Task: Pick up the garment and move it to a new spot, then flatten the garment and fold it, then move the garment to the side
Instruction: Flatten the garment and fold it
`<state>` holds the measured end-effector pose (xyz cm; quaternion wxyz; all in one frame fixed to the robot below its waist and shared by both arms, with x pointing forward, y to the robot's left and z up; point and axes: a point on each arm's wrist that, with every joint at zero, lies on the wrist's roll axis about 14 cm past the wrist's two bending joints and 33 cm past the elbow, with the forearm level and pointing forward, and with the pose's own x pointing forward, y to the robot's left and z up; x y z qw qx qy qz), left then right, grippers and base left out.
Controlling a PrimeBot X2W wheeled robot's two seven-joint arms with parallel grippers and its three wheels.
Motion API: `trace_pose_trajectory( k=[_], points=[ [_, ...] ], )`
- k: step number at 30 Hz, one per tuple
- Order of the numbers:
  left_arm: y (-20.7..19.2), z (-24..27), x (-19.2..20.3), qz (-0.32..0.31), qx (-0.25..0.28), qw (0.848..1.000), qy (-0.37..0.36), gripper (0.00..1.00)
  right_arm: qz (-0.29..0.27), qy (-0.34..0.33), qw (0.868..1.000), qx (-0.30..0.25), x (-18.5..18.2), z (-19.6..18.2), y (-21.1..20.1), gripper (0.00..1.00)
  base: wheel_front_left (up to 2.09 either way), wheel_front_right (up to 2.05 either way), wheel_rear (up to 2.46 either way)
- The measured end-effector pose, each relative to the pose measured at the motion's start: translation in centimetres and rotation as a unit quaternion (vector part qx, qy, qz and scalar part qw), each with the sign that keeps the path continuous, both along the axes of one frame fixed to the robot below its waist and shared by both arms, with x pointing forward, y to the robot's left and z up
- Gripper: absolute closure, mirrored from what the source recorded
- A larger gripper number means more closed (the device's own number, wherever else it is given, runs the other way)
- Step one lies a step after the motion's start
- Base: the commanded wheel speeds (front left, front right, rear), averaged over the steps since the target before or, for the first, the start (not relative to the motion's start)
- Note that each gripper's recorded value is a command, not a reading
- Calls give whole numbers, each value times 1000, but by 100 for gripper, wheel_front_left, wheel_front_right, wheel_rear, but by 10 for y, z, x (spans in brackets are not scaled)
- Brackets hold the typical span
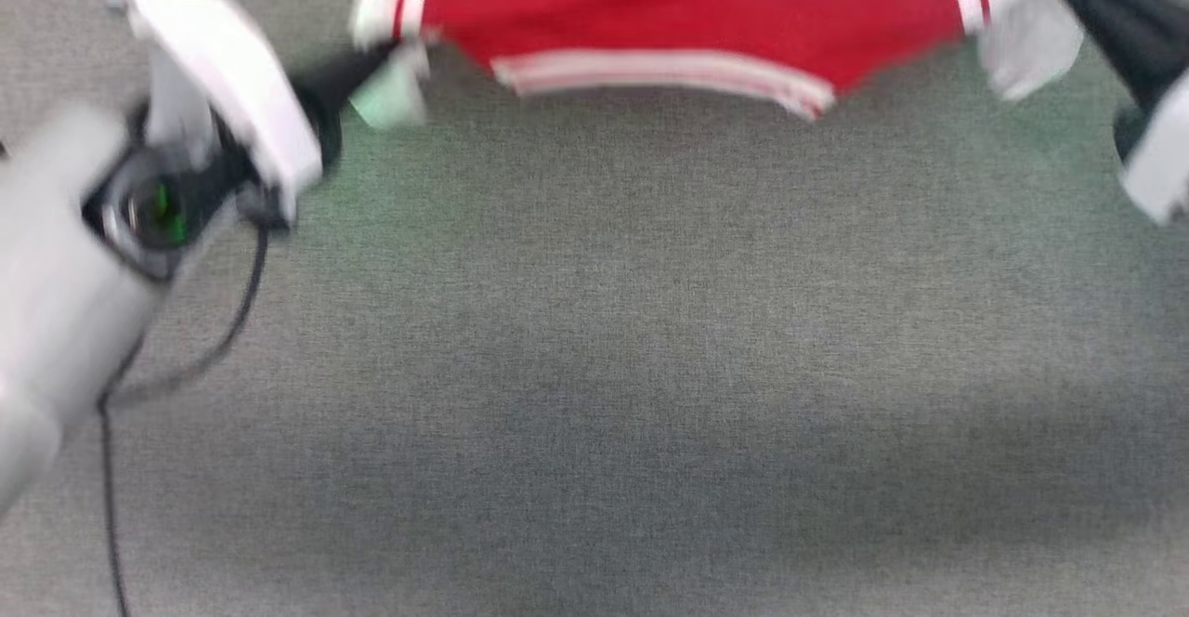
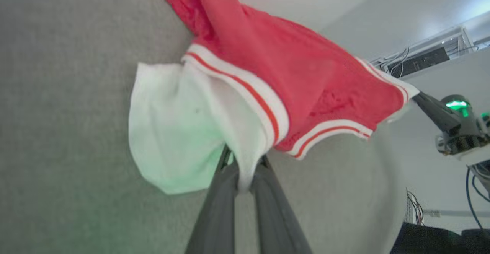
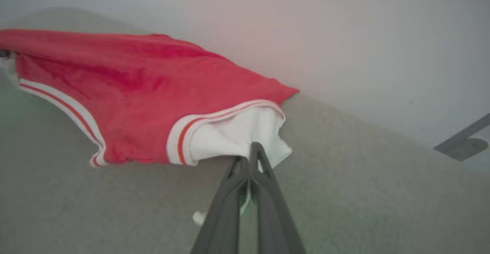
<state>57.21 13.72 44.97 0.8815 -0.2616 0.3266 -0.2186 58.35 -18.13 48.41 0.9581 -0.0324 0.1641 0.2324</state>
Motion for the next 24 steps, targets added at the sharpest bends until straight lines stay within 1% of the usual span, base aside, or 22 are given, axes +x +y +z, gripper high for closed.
trace_pose_trajectory(
  k=[2, 3, 5, 6, 7, 10, 11, 14, 19, 22, 24],
  points=[
    [-2, -12, -28, -25, 5, 1000, 17, 100, 7, 25, 1000, -9, -20, -8, -8, 100, 0, 0, 0],
    [-2, -16, -40, -32, 1, 999, 23, 100, 15, 36, 999, -9, -30, -10, -8, 100, 0, 0, 0],
    [-2, -24, -64, -51, 10, 998, 26, 100, 37, 59, 997, -26, -51, -18, -7, 100, 0, 0, 0],
    [-3, -25, -74, -56, 7, 998, 27, 100, 48, 71, 996, -33, -62, -23, -6, 100, 0, 0, 0],
    [-5, -28, -87, -62, 1, 998, 34, 100, 58, 84, 994, -39, -73, -27, -6, 100, 0, 0, 0],
    [-1, -45, -126, -87, 19, 994, 57, 100, 79, 126, 987, -59, -105, -41, -8, 100, 0, 0, 0],
    [-1, -50, -147, -94, 22, 993, 70, 100, 89, 149, 982, -68, -123, -47, -10, 100, 0, 0, 0],
    [-5, -51, -173, -105, 17, 991, 85, 100, 97, 185, 975, -70, -147, -55, -14, 100, 0, 0, 0],
    [-4, -49, -211, -117, 25, 987, 103, 100, 98, 221, 967, -78, -175, -60, -24, 100, 0, 0, 0],
    [-2, -46, -233, -128, 29, 984, 118, 100, 105, 248, 960, -73, -195, -63, -24, 100, 0, 0, 0],
    [-2, -44, -249, -140, 30, 981, 133, 100, 109, 266, 954, -80, -208, -65, -28, 100, 0, 0, 0]
  ],
)
